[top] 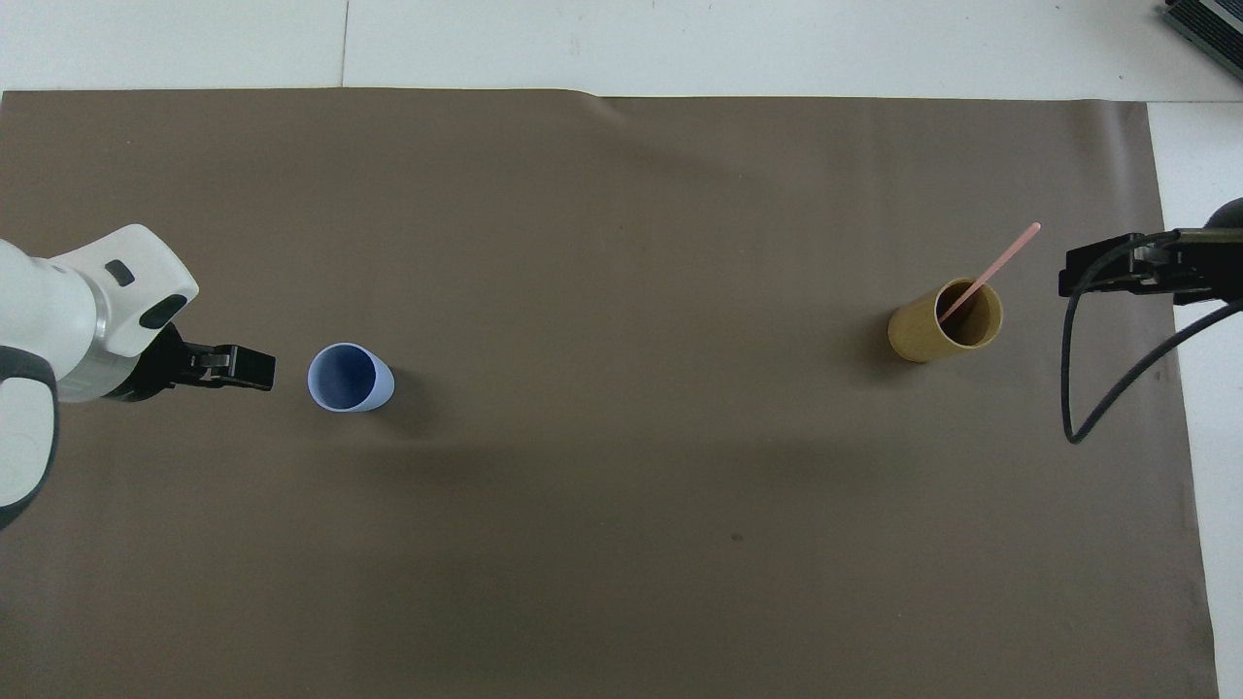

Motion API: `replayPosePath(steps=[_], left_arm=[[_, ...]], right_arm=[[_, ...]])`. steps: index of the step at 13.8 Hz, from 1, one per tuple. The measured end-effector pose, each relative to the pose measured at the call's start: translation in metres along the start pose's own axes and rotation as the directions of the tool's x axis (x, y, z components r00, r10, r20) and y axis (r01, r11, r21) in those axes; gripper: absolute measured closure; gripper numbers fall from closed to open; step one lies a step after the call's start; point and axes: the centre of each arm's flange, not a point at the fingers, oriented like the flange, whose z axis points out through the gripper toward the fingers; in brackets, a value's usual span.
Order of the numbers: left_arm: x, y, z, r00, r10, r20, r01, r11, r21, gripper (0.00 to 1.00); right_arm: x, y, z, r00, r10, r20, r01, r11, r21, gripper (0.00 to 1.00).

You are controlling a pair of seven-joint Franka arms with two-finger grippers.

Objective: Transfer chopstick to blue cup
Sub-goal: 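Reach the left gripper to the blue cup and grasp its rim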

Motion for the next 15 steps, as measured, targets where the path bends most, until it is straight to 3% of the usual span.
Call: replayPosePath(steps=[5, 9, 13, 14, 15], left_arm=[[-0.005, 0.006, 0.065, 0.998, -0.04, -0.038, 0.04, 0.999, -0.002, 0.0], [0.008, 0.02, 0.115, 0.997, -0.062, -0.044, 0.062, 0.998, -0.007, 0.0], [0.008, 0.023, 0.152, 0.997, -0.075, -0.034, 0.075, 0.997, -0.007, 0.01], [0.007, 0.024, 0.153, 0.996, -0.083, -0.033, 0.083, 0.997, -0.007, 0.08], [0.007, 0.028, 0.153, 0.996, -0.085, -0.034, 0.085, 0.996, -0.007, 0.09]], right_arm=[[0.001, 0.0, 0.0, 1.0, 0.0, -0.009, 0.0, 1.0, 0.001, 0.0], [0.01, -0.002, 0.007, 0.998, 0.003, -0.065, -0.001, 1.0, 0.021, 0.0], [0.038, 0.011, 0.05, 0.99, 0.044, -0.136, -0.037, 0.998, 0.055, 0.0], [0.046, 0.018, 0.067, 0.987, 0.059, -0.147, -0.051, 0.997, 0.058, 0.0], [0.053, 0.023, 0.082, 0.985, 0.068, -0.158, -0.059, 0.996, 0.06, 0.0]])
